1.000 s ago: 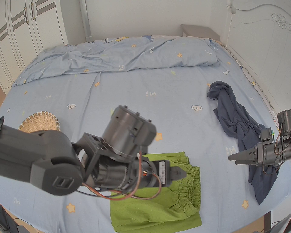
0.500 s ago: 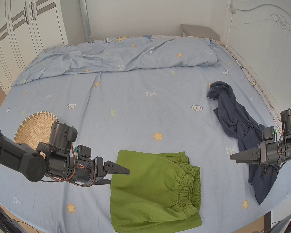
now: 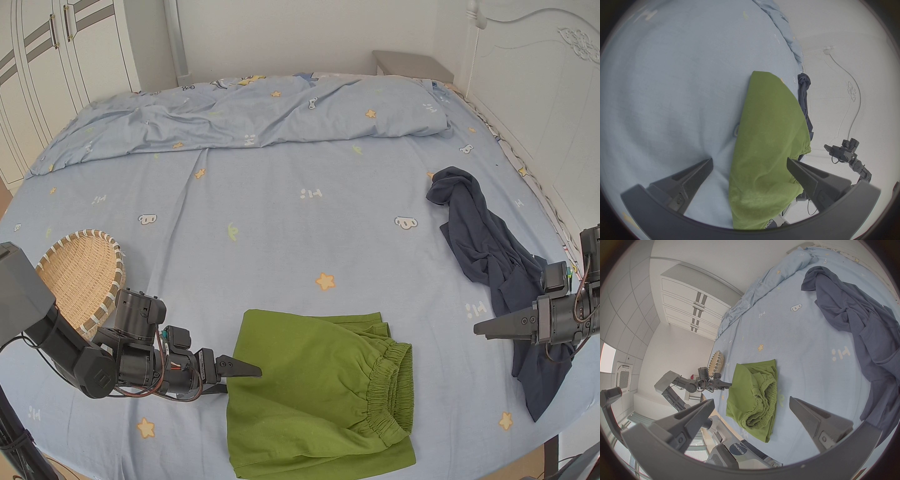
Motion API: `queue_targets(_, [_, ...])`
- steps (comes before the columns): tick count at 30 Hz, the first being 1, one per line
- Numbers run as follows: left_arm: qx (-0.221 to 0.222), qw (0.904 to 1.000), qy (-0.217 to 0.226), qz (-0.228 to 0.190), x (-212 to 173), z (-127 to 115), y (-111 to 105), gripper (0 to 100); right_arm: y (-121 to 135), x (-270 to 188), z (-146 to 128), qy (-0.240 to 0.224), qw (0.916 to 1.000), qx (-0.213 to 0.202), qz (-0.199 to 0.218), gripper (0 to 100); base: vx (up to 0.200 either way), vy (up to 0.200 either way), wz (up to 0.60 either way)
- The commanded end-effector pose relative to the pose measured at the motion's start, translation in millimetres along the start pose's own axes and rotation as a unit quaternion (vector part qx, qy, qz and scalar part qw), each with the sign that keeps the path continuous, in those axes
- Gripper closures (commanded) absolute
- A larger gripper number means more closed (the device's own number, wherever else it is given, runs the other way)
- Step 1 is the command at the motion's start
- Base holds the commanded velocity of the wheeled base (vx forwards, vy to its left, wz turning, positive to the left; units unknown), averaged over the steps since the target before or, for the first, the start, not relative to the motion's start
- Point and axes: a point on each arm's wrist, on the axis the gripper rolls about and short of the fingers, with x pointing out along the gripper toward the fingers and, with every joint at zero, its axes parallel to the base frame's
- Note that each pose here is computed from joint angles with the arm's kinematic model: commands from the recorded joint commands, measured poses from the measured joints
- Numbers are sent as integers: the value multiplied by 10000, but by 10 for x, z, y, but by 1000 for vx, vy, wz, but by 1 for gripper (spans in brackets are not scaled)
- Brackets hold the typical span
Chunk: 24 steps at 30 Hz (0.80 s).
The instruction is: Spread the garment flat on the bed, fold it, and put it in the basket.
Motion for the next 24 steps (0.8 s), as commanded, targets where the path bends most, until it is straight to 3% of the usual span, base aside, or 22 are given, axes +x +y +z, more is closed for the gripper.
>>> queue_targets(1, [-156, 9998, 142, 56, 70, -31, 72, 0, 3, 2, -2, 4, 10000, -8, 6, 0, 0, 0, 0])
queue_targets(8, [-401, 9984, 347, -179, 215, -150, -98, 0, -2, 7, -1, 14, 10000, -4, 3, 0, 0, 0, 0])
queue_targets(20, [-295, 9972, 586, -355, 344, -277, -251, 0, -2, 10, -6, 25, 10000, -18, 7, 0, 0, 0, 0])
queue_targets(21, [-275, 9973, 573, -375, 357, -270, -255, 100, -2, 10, -6, 25, 10000, -18, 7, 0, 0, 0, 0])
queue_targets(24, [-243, 9974, 535, -411, 389, -249, -252, 100, -2, 10, -6, 25, 10000, -10, 7, 0, 0, 0, 0])
